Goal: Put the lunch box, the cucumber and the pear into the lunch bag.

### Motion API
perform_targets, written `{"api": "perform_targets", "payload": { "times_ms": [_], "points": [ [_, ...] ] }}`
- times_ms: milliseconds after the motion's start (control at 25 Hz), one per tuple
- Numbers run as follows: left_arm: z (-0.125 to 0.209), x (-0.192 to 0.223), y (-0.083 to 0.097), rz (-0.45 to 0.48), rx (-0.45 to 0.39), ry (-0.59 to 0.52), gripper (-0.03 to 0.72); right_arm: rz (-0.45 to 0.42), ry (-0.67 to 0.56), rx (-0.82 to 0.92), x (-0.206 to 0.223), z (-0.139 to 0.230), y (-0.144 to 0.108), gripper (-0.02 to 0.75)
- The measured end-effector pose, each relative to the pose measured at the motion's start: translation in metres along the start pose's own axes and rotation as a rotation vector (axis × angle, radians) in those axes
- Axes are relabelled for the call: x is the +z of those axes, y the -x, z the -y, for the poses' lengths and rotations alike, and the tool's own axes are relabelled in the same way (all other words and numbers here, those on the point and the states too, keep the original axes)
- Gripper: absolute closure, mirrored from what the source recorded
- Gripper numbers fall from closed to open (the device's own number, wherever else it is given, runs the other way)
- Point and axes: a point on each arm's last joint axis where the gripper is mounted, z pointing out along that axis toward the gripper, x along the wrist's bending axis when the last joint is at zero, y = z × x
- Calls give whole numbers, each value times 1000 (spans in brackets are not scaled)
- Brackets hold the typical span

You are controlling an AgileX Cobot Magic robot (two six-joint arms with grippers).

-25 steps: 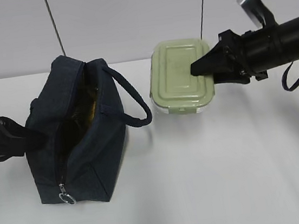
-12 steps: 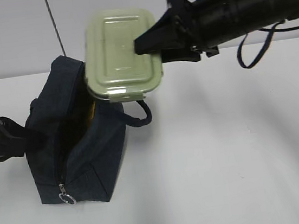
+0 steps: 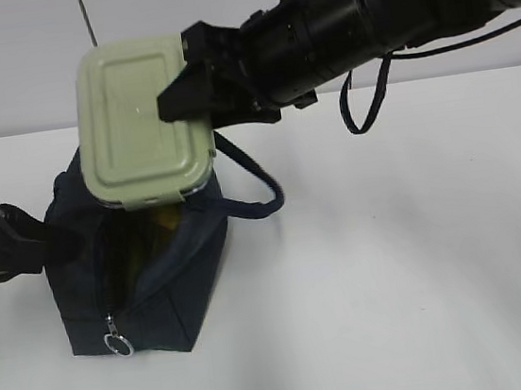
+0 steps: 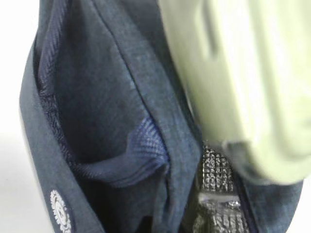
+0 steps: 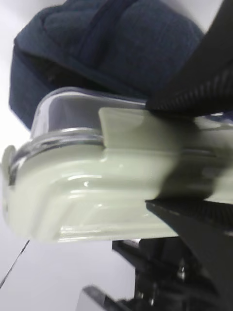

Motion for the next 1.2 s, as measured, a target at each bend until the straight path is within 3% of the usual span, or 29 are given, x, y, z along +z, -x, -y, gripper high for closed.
{"api": "perform_targets", "payload": {
  "times_ms": [240, 440, 640, 920, 1200],
  "points": [
    [0, 0, 0, 3, -1, -1, 688, 171, -157, 19, 11, 18, 27, 405],
    [0, 0, 1, 6, -3, -2, 688, 236, -179, 69, 12, 21, 34, 405],
    [0, 0, 1, 6, -1, -2, 688, 243, -179, 77, 21, 23, 33, 405],
    [0, 0, 0, 4, 2, -3, 688, 182, -200, 12, 60, 23, 4, 405],
    [0, 0, 0, 4, 2, -3, 688, 168, -234, 21, 78, 22, 10, 402]
  ]
}}
